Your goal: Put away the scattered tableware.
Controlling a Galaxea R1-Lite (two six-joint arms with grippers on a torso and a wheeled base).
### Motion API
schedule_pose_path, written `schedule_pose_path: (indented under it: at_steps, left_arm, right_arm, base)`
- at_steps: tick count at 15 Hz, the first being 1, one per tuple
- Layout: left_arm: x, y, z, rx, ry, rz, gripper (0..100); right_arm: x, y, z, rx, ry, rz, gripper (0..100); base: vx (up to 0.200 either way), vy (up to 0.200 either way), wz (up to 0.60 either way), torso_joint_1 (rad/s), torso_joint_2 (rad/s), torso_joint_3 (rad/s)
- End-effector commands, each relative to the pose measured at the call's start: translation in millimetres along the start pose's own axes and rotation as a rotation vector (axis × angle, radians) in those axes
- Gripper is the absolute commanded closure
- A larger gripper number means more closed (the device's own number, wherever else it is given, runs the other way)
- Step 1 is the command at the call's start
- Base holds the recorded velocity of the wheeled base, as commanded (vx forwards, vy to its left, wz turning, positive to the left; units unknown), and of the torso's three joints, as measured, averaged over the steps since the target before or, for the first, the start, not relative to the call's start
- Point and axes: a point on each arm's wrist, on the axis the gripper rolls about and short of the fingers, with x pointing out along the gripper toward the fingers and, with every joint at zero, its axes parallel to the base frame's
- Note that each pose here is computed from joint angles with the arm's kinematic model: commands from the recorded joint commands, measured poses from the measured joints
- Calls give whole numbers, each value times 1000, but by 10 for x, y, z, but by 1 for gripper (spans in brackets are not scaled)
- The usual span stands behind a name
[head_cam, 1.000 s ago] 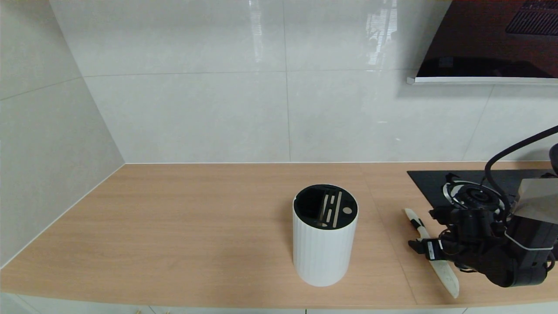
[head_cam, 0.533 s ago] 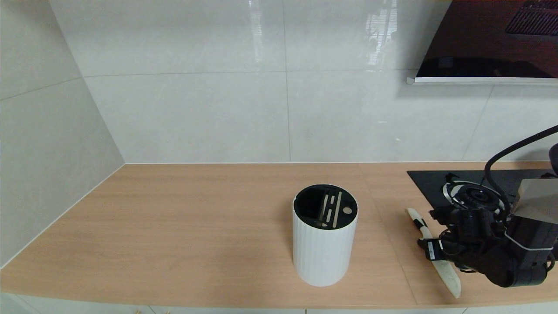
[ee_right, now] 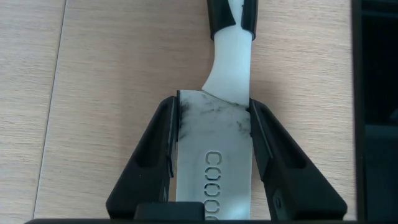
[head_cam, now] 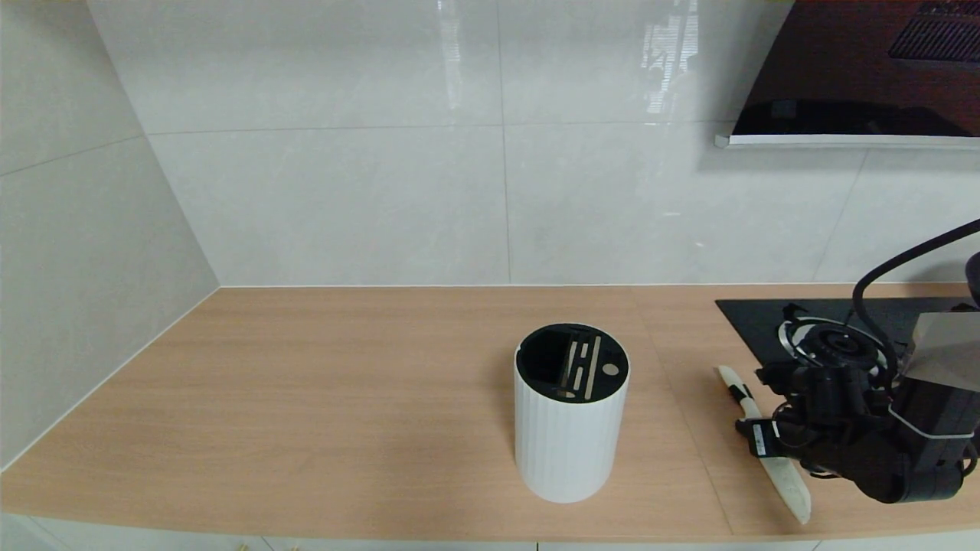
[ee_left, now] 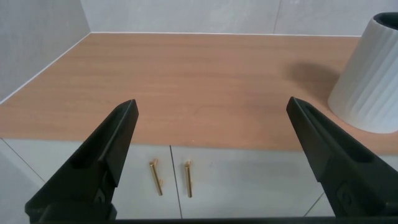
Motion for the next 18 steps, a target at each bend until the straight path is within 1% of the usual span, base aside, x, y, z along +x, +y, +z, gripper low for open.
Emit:
schedule_pose_path:
  at_steps: [1,4,6,7,8,9,10,11,12,13,14,15,16,17,18]
  left_arm:
    - [0,0,0,-1,0,1,0]
    - [0,0,0,0,0,1,0]
    - [0,0,0,0,0,1,0]
    - [0,-1,4,5,-3,-2,0]
    - [-8,-6,33,14,-14,-24,0]
    - [-27,-11,95,13,-35,-47,0]
    - [-89,-20,295,16,-87,-91,0]
    - [-86,-36,591,19,-44,-153,0]
    - [-52,-43,680,18,-18,-176,0]
    - [148,-72,923,10,77,-260,0]
    - [414,-93,1143,-5,168,-299,0]
    - [659,-104,1314,-15,222,-296,0]
    - [885,-120,1436,-35,246,-303,0]
    - [1026,-152,1495,-52,248,-332,0]
    - [1275,-286,1539,-111,251,-431,0]
  right_arm:
    - [-202,-20,223,4,-86,-5,100]
    - [-574,-4,456,0,-189,0,100]
    - [-793,93,568,-16,-250,26,100]
    - [-1002,184,651,-32,-306,52,100]
    - [-1176,289,709,-48,-352,82,100]
    - [-1265,336,735,-57,-376,94,100]
    - [-1453,445,805,-68,-435,106,100]
    - [-1714,593,906,-75,-520,119,100]
    - [-1769,619,929,-75,-538,122,100]
    - [-1883,684,1043,-75,-597,143,100]
    - [-1919,735,1078,-80,-609,159,100]
    - [-1926,742,1081,-82,-611,163,100]
    - [-1945,741,1106,-80,-623,163,100]
    - [-1948,745,1137,-77,-632,165,100]
    - [-1937,756,1189,-74,-644,167,100]
  base:
    - [0,0,0,0,0,0]
    - [0,0,0,0,0,0]
    - [0,0,0,0,0,0]
    - [0,0,0,0,0,0]
    - [0,0,0,0,0,0]
    - [0,0,0,0,0,0]
    - [0,0,0,0,0,0]
    - [0,0,0,0,0,0]
    - [0,0,0,0,0,0]
    - [0,0,0,0,0,0]
    - [0,0,0,0,0,0]
    - [0,0,0,0,0,0]
    - [0,0,0,0,0,0]
    - [0,0,0,0,0,0]
    - [0,0,0,0,0,0]
